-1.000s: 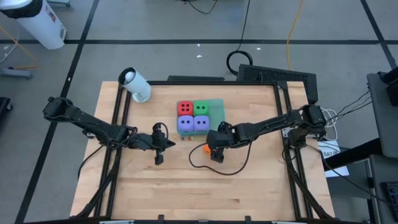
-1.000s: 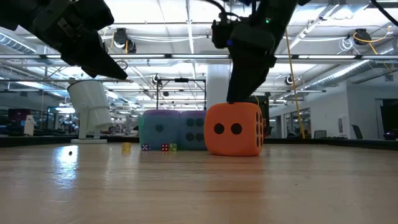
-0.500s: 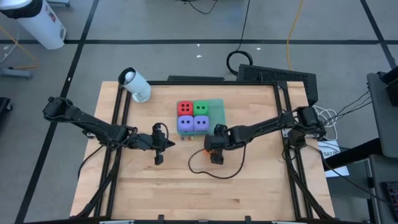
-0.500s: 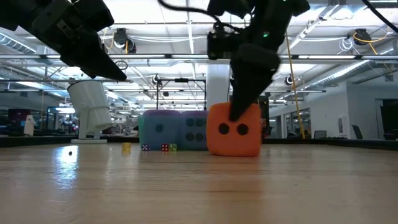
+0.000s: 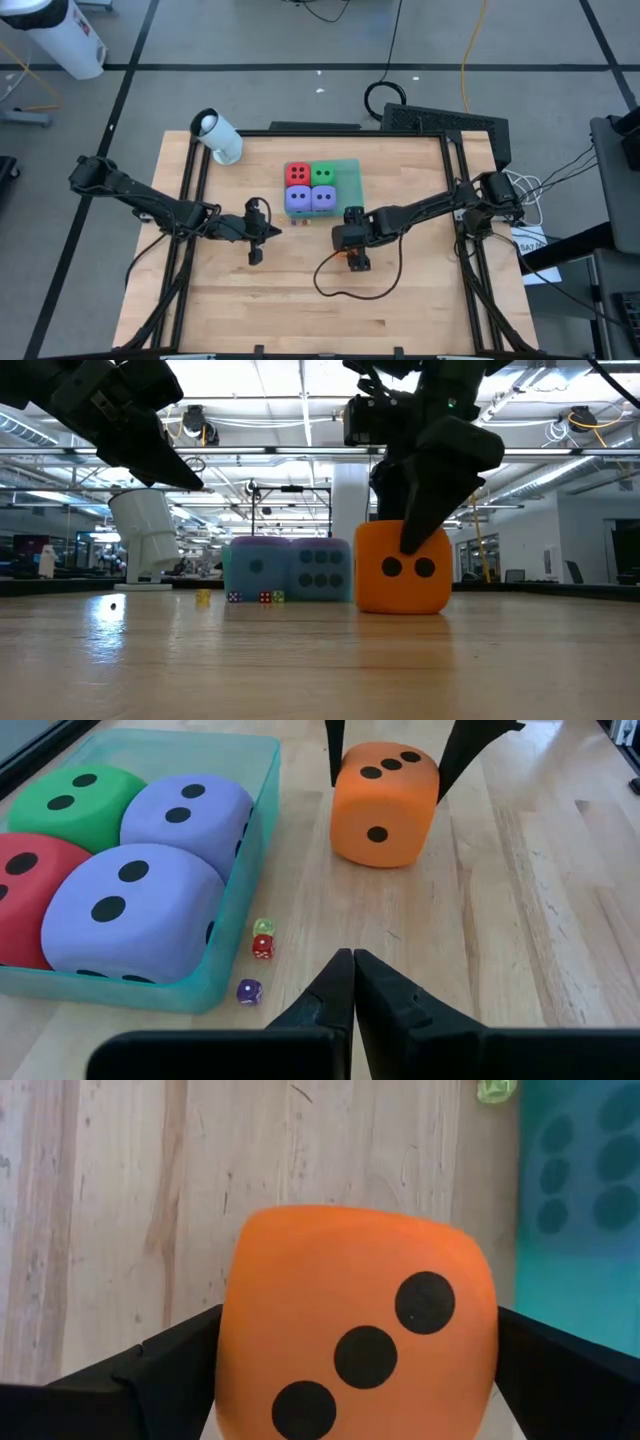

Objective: Pick & Place Dice

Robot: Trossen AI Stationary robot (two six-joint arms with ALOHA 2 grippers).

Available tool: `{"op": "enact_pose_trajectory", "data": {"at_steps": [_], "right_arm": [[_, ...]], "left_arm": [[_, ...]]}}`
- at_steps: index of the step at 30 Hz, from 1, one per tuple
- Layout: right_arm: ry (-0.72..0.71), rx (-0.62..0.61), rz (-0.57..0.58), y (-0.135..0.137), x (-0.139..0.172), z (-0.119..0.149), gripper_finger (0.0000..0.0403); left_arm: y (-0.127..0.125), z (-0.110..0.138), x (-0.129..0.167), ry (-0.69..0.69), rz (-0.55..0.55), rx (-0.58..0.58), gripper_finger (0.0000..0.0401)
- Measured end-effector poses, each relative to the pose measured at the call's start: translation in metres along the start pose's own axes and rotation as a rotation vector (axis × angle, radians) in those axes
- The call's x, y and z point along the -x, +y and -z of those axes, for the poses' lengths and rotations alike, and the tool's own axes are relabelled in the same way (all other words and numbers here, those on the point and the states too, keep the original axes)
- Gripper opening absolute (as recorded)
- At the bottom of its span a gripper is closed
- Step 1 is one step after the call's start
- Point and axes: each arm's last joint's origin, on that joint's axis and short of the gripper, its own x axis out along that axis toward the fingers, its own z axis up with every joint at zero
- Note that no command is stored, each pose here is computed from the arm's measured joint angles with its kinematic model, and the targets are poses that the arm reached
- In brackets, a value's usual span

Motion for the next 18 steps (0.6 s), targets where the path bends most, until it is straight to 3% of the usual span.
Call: {"op": "enact_pose_trajectory", "data": {"at_steps": [8, 15, 18], "right_arm": [[-0.045, 0.053, -0.002, -0.002, 0.009, -0.002, 0.0396], [-0.163, 0.062, 0.011, -0.014, 0.048, -0.003, 0.0396], [-0.254, 0.077, 0.156, -0.028, 0.076, -0.003, 0.0396]], "left_arm": [[0.000, 0.000, 0.000, 0.000, 0.000, 0.000, 0.0019], [0.000, 0.000, 0.000, 0.001, 0.000, -0.001, 0.0019], [0.000, 0.000, 0.000, 0.000, 0.000, -0.004, 0.0019]]}}
